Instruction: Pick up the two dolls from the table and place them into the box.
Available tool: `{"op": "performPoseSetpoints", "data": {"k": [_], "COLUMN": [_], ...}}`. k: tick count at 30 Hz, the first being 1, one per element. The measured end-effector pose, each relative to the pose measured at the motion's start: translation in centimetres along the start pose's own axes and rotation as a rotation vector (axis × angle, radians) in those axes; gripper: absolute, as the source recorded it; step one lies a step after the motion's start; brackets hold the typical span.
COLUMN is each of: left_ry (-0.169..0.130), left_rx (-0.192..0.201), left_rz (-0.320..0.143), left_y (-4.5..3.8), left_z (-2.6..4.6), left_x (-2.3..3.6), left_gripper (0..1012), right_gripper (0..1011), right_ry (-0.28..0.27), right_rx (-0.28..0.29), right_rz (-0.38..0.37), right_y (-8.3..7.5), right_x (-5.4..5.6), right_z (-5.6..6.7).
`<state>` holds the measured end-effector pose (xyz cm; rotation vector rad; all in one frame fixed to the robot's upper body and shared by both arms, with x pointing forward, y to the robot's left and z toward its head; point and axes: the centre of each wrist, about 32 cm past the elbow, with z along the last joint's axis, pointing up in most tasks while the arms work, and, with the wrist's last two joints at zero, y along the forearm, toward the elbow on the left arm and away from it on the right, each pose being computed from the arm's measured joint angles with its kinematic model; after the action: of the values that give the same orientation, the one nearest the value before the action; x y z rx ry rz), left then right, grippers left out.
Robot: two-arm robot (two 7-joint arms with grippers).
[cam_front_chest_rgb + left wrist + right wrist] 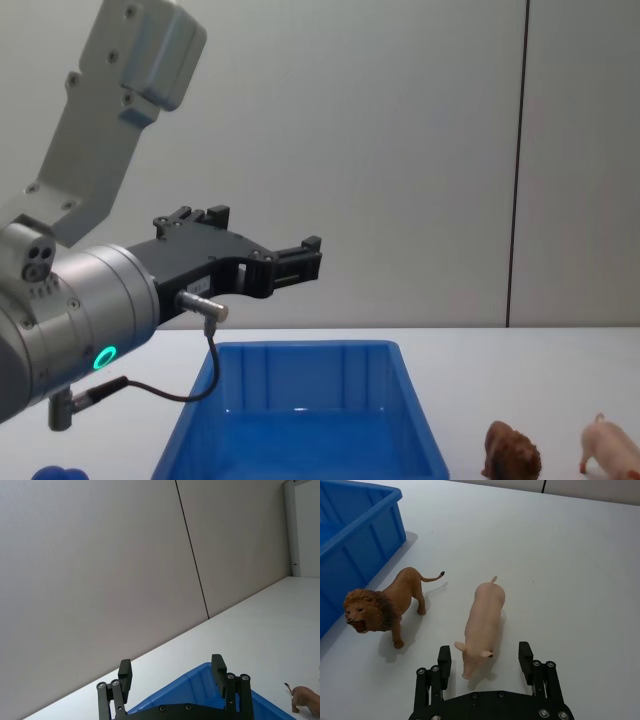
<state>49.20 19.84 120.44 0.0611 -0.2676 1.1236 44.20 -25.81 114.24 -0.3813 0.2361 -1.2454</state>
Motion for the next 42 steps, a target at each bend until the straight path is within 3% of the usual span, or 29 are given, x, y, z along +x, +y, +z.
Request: {"op": "performPoseSetpoints", "data": {"k": [17, 21, 24, 28, 34, 37, 42], "left_ry": [0.000, 0.000, 0.000, 0.000, 0.000, 0.000, 0.000], "left_rx": [0.000, 0.000, 0.000, 0.000, 0.000, 0.000, 0.000], "left_rz": [0.000, 0.000, 0.000, 0.000, 0.000, 0.000, 0.000], "left_y": [0.00, 0.00, 0.00, 0.00, 0.00, 0.00, 0.00], "left_z": [0.00, 0.00, 0.00, 0.00, 0.00, 0.00, 0.00], "left_x": [0.00, 0.00, 0.00, 0.00, 0.00, 0.00, 0.00], "left_gripper": [1001, 1001, 1001, 1001, 1001, 1001, 1001], "right_gripper": [326, 297, 242, 242, 242, 242, 242], "right_ry": [0.004, -0.007, -0.025, -0.046, -0.078, -0.100, -0.122], "right_rx": [0.027, 0.048, 0.081, 0.120, 0.180, 0.223, 0.255], "right_rz": [-0.008, -0.020, -0.030, -0.036, -0.025, 0.000, 0.042], "right_y": [0.8, 0.8, 0.7, 0.6, 0.4, 0.4, 0.6], "right_x": [0.2, 0.2, 0.2, 0.1, -0.1, -0.3, -0.7], "right_z": [-0.1, 0.0, 0.4, 1.1, 2.9, 4.5, 6.1]}}
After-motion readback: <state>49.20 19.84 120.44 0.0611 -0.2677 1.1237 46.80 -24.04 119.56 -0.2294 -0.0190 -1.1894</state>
